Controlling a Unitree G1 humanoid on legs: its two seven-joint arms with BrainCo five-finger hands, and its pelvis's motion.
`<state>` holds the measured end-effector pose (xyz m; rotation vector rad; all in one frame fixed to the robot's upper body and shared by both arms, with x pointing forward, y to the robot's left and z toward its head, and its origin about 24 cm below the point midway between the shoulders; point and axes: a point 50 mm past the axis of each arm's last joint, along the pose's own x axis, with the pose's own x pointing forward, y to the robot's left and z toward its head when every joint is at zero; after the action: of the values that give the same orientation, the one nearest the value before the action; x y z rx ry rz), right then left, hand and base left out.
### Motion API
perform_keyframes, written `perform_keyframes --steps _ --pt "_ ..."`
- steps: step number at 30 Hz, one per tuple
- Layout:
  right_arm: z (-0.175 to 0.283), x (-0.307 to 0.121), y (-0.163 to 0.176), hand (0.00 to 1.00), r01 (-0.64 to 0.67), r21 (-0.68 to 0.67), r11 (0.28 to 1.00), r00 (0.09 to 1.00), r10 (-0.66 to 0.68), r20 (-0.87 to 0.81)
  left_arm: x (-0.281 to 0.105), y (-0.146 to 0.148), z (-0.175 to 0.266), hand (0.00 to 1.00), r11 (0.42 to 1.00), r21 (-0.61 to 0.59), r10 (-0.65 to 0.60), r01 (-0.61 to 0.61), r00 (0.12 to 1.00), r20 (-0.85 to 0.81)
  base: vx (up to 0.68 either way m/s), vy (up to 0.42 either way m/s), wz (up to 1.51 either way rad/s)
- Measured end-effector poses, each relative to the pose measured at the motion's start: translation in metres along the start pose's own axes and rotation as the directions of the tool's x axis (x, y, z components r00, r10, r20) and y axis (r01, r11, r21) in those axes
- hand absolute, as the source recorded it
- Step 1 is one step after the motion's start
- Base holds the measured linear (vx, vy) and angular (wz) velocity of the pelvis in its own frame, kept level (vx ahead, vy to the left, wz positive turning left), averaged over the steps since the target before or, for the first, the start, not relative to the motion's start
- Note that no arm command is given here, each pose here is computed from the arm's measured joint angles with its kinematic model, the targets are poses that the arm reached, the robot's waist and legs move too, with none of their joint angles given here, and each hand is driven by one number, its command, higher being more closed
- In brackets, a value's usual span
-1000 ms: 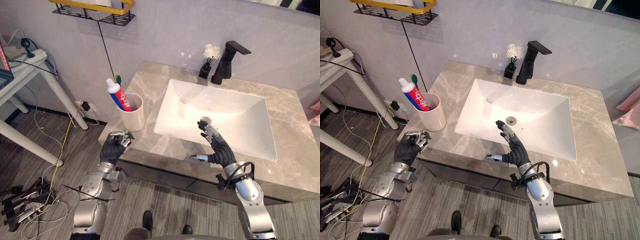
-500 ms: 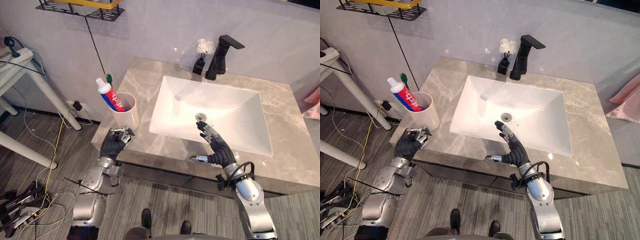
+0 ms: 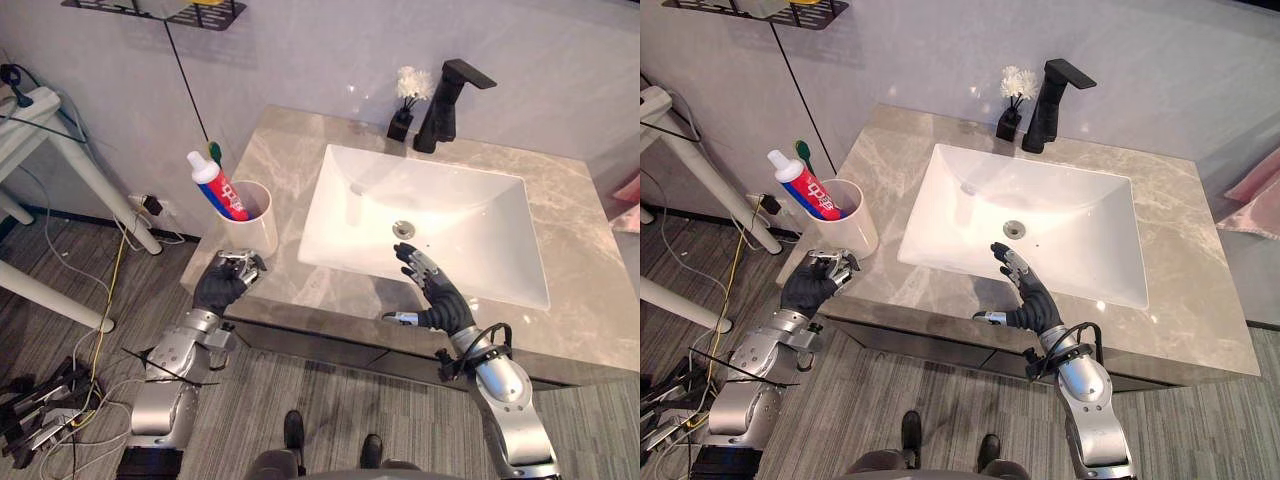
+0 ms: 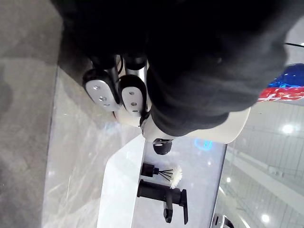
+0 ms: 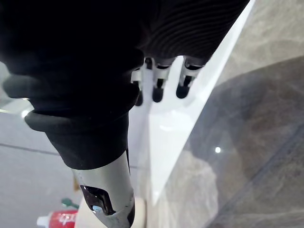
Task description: Organize washtable
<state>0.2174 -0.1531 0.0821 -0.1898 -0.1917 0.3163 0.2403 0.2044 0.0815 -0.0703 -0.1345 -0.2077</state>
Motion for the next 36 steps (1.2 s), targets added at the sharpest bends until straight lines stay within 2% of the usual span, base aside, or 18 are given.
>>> perform_keyframes --steps 11,22,36 --pt "0.001 0.001 0.0 0.0 -0.021 0.004 1.0 1.0 0.021 0.008 0.001 0.005 0.006 1.0 1.0 0.014 0.009 -0.01 1.0 0.027 0.01 0.002 -0.01" --pt "0.01 0.001 -0.004 0.0 -0.028 -0.013 1.0 0.999 0.028 0.04 0.007 0.013 0.014 1.0 0.994 0.111 -0.012 0.009 1.0 0.021 0.0 0.001 -0.03" --pt "0.011 0.002 -0.007 0.0 -0.017 -0.006 1.0 0.999 0.017 0.051 0.031 0.027 0.025 1.0 0.988 0.154 0.012 -0.018 0.999 0.038 0.0 0.005 -0.03"
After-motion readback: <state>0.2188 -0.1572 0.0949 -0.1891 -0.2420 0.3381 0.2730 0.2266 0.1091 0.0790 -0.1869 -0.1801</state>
